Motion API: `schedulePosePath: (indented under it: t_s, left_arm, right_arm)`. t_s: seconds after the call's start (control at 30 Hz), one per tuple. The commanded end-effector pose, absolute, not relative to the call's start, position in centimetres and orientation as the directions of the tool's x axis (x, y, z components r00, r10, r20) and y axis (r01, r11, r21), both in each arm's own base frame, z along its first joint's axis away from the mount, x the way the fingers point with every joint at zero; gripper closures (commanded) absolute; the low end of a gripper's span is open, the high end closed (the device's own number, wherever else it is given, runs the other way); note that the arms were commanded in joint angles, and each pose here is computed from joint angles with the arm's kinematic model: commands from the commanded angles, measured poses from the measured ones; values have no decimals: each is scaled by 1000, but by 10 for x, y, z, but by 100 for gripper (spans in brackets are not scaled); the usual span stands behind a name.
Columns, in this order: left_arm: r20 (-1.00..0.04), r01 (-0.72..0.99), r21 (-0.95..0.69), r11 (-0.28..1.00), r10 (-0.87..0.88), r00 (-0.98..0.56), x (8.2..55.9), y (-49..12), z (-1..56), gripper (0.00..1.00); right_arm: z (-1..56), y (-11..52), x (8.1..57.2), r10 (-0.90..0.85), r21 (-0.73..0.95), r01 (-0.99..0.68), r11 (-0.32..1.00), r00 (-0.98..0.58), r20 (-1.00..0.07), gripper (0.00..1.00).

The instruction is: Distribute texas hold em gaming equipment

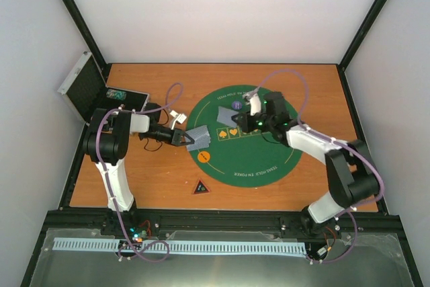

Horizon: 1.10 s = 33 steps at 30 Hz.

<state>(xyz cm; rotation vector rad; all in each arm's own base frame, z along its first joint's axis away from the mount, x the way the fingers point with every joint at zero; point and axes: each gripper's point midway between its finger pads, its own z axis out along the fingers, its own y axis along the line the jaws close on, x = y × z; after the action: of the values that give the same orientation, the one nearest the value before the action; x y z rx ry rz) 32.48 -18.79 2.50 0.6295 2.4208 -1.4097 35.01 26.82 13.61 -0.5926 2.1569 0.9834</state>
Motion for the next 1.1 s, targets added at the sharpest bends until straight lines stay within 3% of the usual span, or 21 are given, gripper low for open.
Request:
schedulePosePath:
  t_s: [0.0,0.23,0.43,0.77,1.07]
  left_arm:
    - [-504,563,-665,491,261,-823,342,-177,38,99]
    - [-686,714,-494,497,282,-671,354,-166,131,99]
    - [-701,634,-494,594,159,-695,359,-112,185,100]
    - [-765,585,-388,712,105,-635,305,-65,189,99]
    - [-804,586,-326,742,108,-585,299,-59,201,99]
  right_arm:
    - [184,223,362,10,472,-563,678,-635,-772,97]
    - [226,166,355,144,475,-416,775,-615,-775,97]
    - [219,149,337,176,513,-367,776,-656,-734,97]
    - [201,139,307,171,504,-337,795,-672,-720,97]
    - [195,147,292,146,536,-373,757,-704,-695,97]
